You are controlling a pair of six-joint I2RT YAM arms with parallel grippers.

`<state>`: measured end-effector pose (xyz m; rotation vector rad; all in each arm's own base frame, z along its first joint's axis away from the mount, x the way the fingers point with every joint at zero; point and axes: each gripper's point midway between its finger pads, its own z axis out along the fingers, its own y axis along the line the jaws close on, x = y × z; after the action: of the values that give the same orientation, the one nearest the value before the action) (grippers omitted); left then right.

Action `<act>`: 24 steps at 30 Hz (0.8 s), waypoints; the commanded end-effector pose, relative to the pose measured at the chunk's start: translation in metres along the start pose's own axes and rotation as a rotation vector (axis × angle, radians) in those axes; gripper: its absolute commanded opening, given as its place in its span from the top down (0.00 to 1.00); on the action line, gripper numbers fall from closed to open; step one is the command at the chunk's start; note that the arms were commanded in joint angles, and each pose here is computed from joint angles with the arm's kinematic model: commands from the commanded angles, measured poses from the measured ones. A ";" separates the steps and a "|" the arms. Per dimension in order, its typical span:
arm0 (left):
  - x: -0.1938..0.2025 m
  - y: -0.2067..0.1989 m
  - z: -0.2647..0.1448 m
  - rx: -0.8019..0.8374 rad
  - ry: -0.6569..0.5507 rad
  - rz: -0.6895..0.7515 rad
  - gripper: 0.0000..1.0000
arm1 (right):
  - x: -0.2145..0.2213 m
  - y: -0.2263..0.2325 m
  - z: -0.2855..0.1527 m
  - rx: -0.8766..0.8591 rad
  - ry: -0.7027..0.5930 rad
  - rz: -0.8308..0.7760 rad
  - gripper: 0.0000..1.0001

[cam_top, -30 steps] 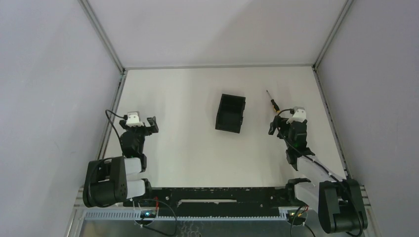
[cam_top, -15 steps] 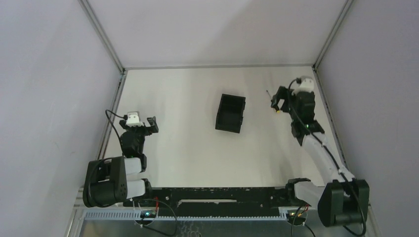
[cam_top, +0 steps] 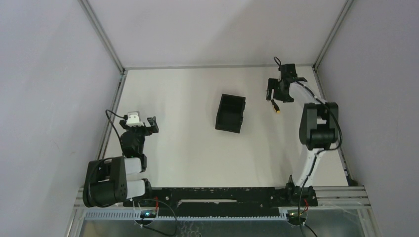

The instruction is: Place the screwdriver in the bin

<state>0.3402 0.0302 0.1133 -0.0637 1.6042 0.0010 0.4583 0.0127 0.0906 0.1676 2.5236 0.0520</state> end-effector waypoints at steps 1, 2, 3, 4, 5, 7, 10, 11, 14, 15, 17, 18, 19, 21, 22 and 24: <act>-0.028 0.001 0.010 -0.002 -0.076 0.018 0.00 | 0.006 -0.006 0.022 0.006 0.102 -0.052 0.14; -0.028 0.001 0.010 -0.002 -0.076 0.018 0.00 | 0.007 -0.009 0.030 0.021 0.116 -0.063 0.14; -0.028 0.001 0.010 -0.003 -0.078 0.019 0.00 | 0.009 -0.013 0.037 0.040 0.133 -0.070 0.15; -0.027 0.001 0.010 -0.003 -0.074 0.018 0.00 | 0.010 -0.015 0.043 0.050 0.148 -0.074 0.17; -0.028 0.001 0.010 -0.003 -0.077 0.019 0.00 | 0.015 -0.016 0.049 0.054 0.172 -0.076 0.20; -0.027 0.000 0.010 -0.002 -0.073 0.019 0.00 | 0.026 -0.016 0.058 0.055 0.212 -0.071 0.31; -0.027 0.000 0.010 -0.002 -0.076 0.019 0.00 | 0.029 -0.017 0.056 0.061 0.220 -0.056 0.67; -0.027 0.001 0.010 -0.002 -0.074 0.018 0.00 | 0.025 -0.015 0.050 0.057 0.207 -0.048 0.82; -0.028 0.001 0.010 -0.003 -0.076 0.019 0.00 | 0.000 -0.009 0.013 0.041 0.115 -0.028 0.92; -0.027 0.001 0.010 -0.004 -0.075 0.018 0.00 | -0.006 -0.001 -0.004 0.028 0.086 -0.033 0.92; -0.027 0.000 0.010 -0.003 -0.075 0.018 0.00 | -0.008 0.021 -0.039 -0.017 0.036 -0.022 0.93; -0.027 0.001 0.010 -0.004 -0.074 0.018 0.00 | -0.004 0.033 -0.053 -0.038 0.016 -0.013 0.92; -0.027 0.001 0.010 -0.004 -0.074 0.019 0.00 | 0.001 0.049 -0.068 -0.089 -0.003 0.000 0.92; -0.027 0.001 0.010 -0.005 -0.074 0.020 0.00 | 0.018 0.082 -0.091 -0.178 -0.024 0.006 0.92; -0.027 0.000 0.010 -0.004 -0.073 0.020 0.00 | 0.031 0.103 -0.101 -0.228 -0.022 -0.013 0.91; -0.027 0.001 0.010 -0.005 -0.074 0.020 0.00 | 0.047 0.135 -0.112 -0.281 -0.012 -0.029 0.91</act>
<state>0.3405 0.0297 0.1135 -0.0622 1.6043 0.0002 0.3977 0.0798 0.1439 0.0663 2.5292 0.1699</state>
